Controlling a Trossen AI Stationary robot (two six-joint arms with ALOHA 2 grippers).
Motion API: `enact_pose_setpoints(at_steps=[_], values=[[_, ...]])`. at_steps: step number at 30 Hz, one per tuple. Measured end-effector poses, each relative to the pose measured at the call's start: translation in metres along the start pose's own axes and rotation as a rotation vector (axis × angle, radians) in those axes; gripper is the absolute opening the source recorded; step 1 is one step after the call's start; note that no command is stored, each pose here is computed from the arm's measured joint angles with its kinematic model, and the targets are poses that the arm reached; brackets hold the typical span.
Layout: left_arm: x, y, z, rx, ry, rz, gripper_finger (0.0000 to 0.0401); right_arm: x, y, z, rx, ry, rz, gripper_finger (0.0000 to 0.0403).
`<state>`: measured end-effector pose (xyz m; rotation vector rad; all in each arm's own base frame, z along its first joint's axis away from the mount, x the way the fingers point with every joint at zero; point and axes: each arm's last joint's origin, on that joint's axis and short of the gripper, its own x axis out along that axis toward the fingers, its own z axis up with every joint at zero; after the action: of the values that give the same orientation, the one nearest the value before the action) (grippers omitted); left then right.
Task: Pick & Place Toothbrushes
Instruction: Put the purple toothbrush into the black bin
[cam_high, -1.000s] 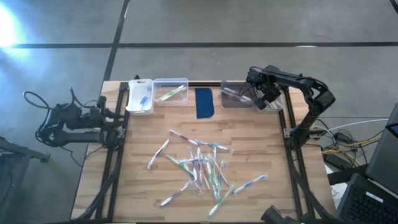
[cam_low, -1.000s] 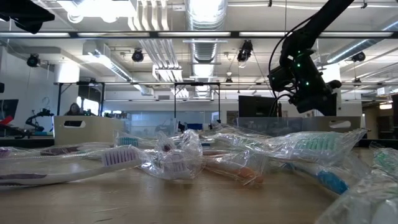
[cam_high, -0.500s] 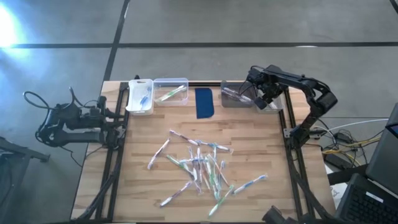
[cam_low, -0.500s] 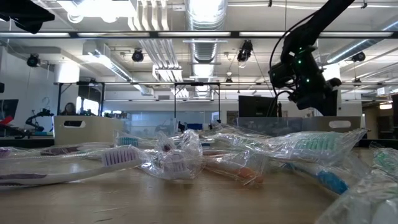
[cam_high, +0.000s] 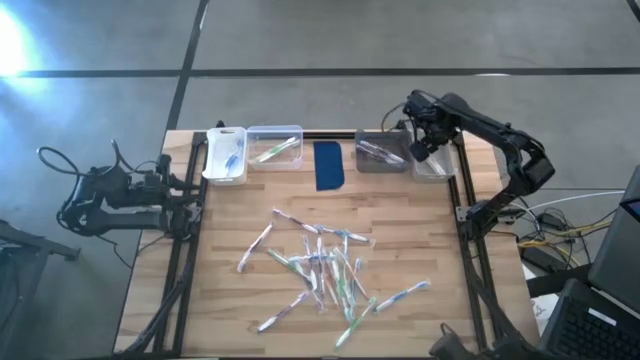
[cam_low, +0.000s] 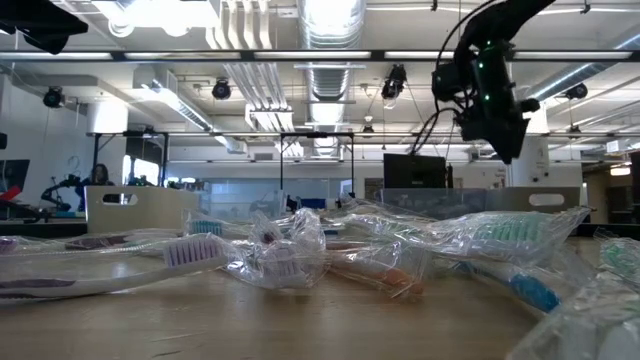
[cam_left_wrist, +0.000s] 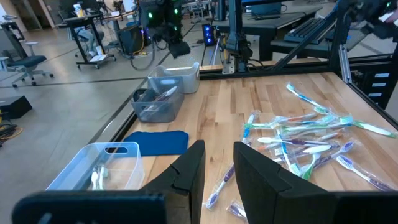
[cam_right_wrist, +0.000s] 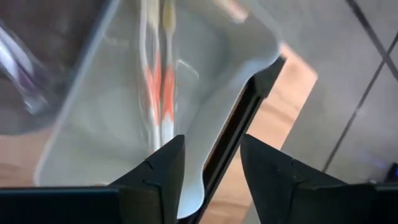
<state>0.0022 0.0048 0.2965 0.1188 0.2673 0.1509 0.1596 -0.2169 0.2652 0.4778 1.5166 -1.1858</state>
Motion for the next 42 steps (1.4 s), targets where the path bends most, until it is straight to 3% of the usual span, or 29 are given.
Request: enact_pose_setpoints(at_steps=[13,21,39,42], values=[[0.000,0.000,0.000,0.000,0.000,0.000,0.0090,-0.084,-0.029,0.017,0.119,-0.292,0.152,0.0089],[0.000,0.000,0.000,0.000,0.000,0.000,0.0090,-0.126,-0.033,0.012,0.095,-0.373,0.302,0.0053],[0.000,0.000,0.000,0.000,0.000,0.000,0.0090,-0.193,0.008,-0.036,-0.028,-0.468,0.462,0.0025],[0.000,0.000,0.000,0.056,-0.002,0.008,0.0090,-0.202,0.015,-0.049,-0.052,-0.490,0.493,0.0018]])
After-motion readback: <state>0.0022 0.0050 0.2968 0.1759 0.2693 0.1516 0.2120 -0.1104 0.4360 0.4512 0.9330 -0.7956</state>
